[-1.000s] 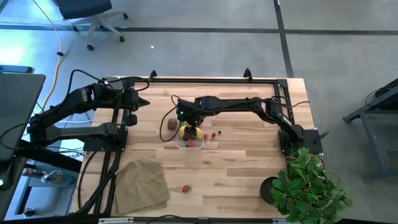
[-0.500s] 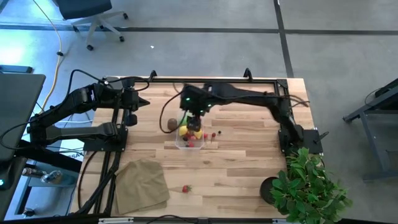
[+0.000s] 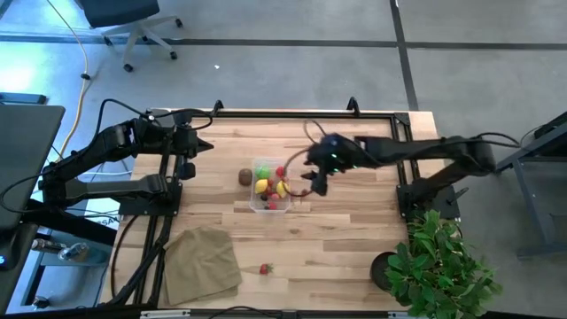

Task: Pick and placing Produce into tupperware
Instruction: Put the blueberry into the transparent bin

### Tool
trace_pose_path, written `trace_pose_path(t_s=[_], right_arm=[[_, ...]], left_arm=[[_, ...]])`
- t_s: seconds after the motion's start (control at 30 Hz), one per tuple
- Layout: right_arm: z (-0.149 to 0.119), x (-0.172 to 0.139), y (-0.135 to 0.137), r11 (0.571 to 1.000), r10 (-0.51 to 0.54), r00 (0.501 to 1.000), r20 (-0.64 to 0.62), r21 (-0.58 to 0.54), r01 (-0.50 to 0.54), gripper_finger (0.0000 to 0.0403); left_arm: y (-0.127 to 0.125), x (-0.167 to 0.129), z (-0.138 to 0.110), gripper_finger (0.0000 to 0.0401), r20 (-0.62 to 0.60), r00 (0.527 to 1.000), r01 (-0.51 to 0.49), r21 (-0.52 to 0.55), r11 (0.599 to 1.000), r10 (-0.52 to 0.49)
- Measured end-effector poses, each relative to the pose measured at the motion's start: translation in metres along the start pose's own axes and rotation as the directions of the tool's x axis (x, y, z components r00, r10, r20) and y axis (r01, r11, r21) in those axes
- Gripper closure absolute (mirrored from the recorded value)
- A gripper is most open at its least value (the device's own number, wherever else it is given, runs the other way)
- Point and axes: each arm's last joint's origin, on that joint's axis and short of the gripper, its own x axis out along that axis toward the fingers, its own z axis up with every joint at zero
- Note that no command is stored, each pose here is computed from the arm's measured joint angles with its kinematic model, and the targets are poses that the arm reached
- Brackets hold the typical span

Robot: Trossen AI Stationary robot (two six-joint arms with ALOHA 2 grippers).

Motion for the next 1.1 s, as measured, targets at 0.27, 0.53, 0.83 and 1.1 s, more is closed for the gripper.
trace_pose_path(t_s=[0.27, 0.53, 0.83, 1.1], right_arm=[[-0.083, 0.023, -0.013, 0.994, 0.032, 0.999, -0.019, -0.100, -0.034, 0.0197], [-0.141, 0.039, -0.024, 0.994, 0.062, 0.976, 0.211, -0.104, -0.041, 0.0197], [-0.184, 0.032, -0.032, 0.988, 0.011, 0.938, 0.346, -0.146, 0.042, 0.0197], [-0.196, 0.036, -0.035, 0.984, 0.037, 0.941, 0.337, -0.178, 0.025, 0.0197]], left_arm=[[0.000, 0.000, 0.000, 0.0400, 0.000, 1.000, 0.000, 0.000, 1.000, 0.000], [0.000, 0.000, 0.000, 0.0400, 0.000, 1.000, 0.000, 0.000, 1.000, 0.000], [0.000, 0.000, 0.000, 0.0400, 0.000, 1.000, 0.000, 0.000, 1.000, 0.000], [0.000, 0.000, 0.000, 0.0400, 0.000, 1.000, 0.000, 0.000, 1.000, 0.000]])
